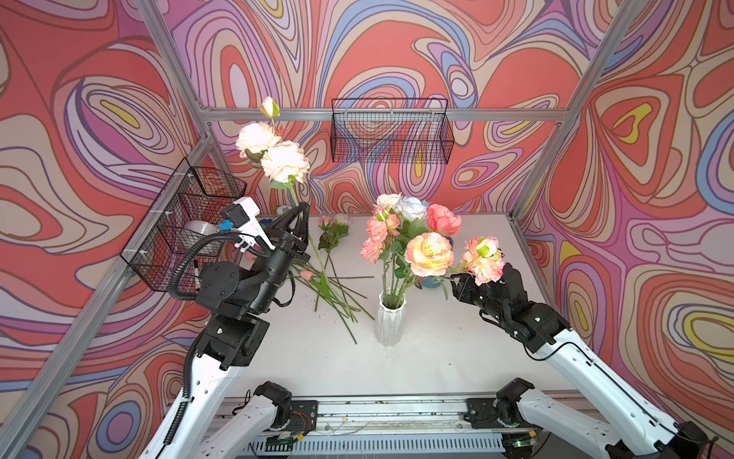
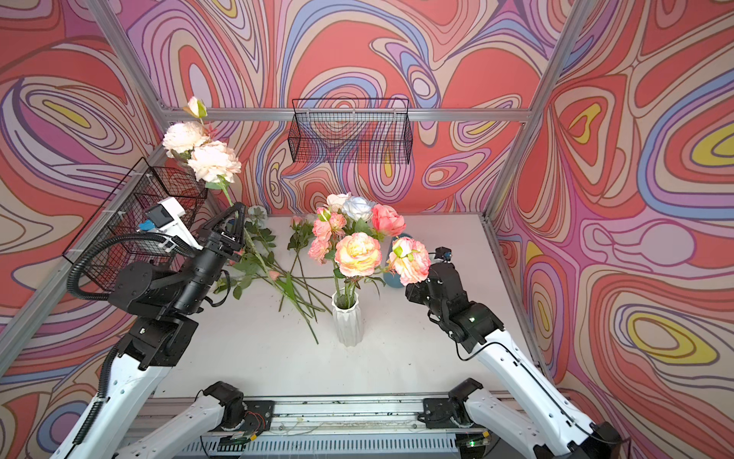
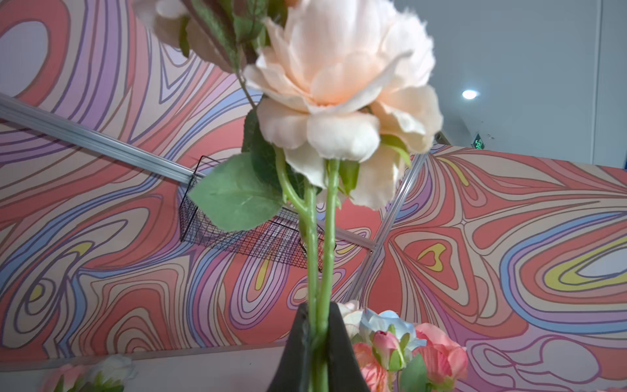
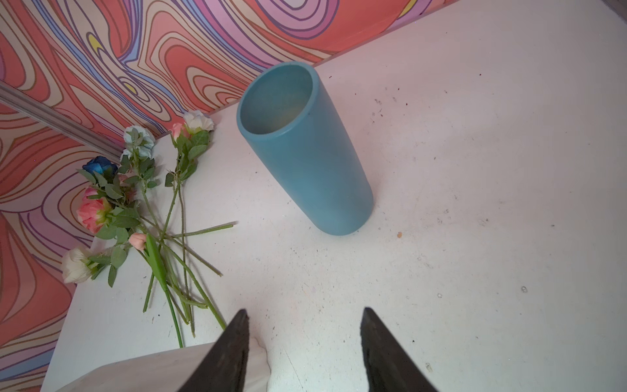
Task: Arrange flowers in a vase
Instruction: Place the flower in the vase.
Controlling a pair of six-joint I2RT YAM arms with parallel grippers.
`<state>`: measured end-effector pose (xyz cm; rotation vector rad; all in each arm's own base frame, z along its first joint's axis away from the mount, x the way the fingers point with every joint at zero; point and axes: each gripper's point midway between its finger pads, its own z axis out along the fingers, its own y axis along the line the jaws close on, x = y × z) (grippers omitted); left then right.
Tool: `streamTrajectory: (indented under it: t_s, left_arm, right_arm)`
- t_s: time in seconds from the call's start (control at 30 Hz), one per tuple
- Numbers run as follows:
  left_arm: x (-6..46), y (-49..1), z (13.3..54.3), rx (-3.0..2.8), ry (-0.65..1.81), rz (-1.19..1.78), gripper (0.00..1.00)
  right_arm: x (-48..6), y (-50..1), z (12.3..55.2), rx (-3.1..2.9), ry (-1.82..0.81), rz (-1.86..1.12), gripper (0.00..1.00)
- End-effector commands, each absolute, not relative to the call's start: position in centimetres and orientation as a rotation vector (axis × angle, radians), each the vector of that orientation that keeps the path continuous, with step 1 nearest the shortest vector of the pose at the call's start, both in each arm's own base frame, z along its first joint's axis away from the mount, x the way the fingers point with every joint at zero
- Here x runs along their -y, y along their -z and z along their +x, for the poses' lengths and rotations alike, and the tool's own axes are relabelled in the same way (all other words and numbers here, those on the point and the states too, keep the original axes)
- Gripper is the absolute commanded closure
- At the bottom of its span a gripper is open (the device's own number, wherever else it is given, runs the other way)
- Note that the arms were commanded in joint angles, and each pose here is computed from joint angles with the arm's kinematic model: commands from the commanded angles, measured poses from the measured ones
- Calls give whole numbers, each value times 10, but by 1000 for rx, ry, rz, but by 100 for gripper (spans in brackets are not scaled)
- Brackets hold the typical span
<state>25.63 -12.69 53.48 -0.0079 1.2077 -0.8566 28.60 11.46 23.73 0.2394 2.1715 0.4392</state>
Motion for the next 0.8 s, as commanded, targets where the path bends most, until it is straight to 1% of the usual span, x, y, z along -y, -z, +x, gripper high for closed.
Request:
streamTrajectory:
  t_s: [0.0, 0.1, 0.23, 0.47, 0.6, 0.77]
  left_arm:
    - [153, -576, 236, -1073, 930, 135, 100]
    - [177, -591, 231, -1023, 945, 210, 100]
    - [203, -602, 236, -975, 942, 264, 100]
    - [224, -609, 251, -951, 967, 293, 100]
    - [236, -590, 261, -1009, 979, 307, 100]
    - [254, -545, 264, -1127, 1002, 333, 100]
  right_arm:
    - [-113, -249, 289, -2148, -445, 248, 46]
    - [-112, -250, 289, -2144, -442, 251, 46]
    - [-112, -250, 288, -2146, -438, 253, 46]
    - [-106, -253, 284, -2140, -413, 251, 46]
    - [-105, -251, 283, -2140, -407, 251, 46]
    - [-105, -247, 283, -2147, -409, 250, 46]
